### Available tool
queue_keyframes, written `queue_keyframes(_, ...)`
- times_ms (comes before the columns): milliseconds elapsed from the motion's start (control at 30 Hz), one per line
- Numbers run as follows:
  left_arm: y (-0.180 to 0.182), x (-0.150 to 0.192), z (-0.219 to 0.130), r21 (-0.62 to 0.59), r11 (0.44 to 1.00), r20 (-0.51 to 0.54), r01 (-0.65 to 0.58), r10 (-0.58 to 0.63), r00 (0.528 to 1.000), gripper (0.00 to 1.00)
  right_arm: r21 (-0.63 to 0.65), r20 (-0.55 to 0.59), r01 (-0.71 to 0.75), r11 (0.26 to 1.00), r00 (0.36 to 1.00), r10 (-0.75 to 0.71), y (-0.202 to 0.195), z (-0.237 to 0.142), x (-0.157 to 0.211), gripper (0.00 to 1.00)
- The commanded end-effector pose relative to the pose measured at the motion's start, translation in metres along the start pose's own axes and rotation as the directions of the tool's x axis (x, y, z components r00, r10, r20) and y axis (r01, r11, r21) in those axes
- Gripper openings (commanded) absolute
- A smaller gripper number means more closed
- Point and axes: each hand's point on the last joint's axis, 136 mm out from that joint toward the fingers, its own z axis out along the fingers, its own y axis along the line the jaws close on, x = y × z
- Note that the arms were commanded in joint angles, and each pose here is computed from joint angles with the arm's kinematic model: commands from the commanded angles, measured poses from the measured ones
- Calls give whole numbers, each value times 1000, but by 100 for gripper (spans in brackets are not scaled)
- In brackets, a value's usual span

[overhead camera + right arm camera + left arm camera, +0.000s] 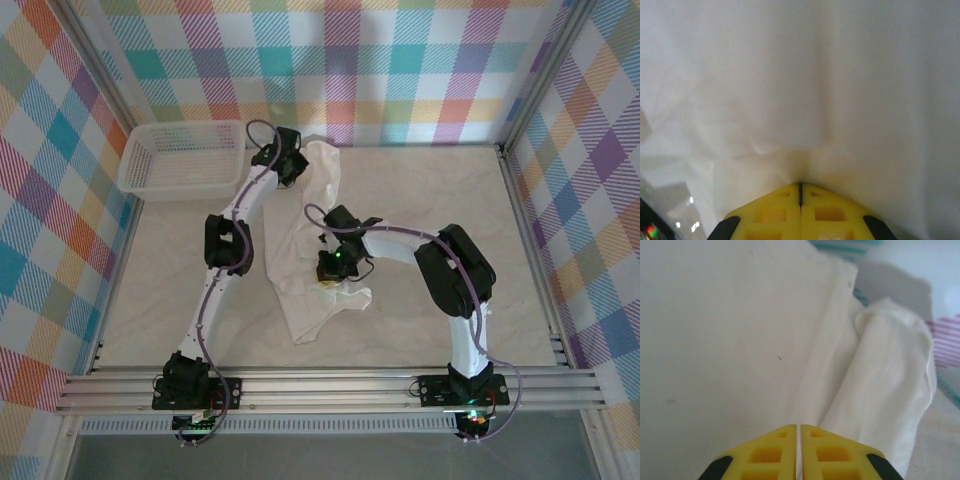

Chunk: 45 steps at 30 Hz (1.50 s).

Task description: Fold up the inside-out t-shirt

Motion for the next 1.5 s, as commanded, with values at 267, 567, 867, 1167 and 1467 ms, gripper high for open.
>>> queue_keyframes(267,3,9,-148,-33,971,-140,-235,228,963,2,18,105,130,991,986,-131,19,-67,30,5)
queue_keyframes(567,44,53,-217,-2,969,-172,-247,243,955,2,260,176,39,965,981,-87,-66,-68,33,0)
queue_keyframes(867,71,85,-284,118,936,-160,-332,348,924,31,167,-27,163,972,987,-161,-40,-15,67,0)
queue_keyframes(1167,129,117,-322,76,954,-157,-291,299,941,55,19,-158,299,954,943,-292,21,2,101,2)
queue_keyframes(1467,214,181,-334,-57,973,-321,-222,193,927,75,32,87,59,998,994,-62,11,-57,99,38)
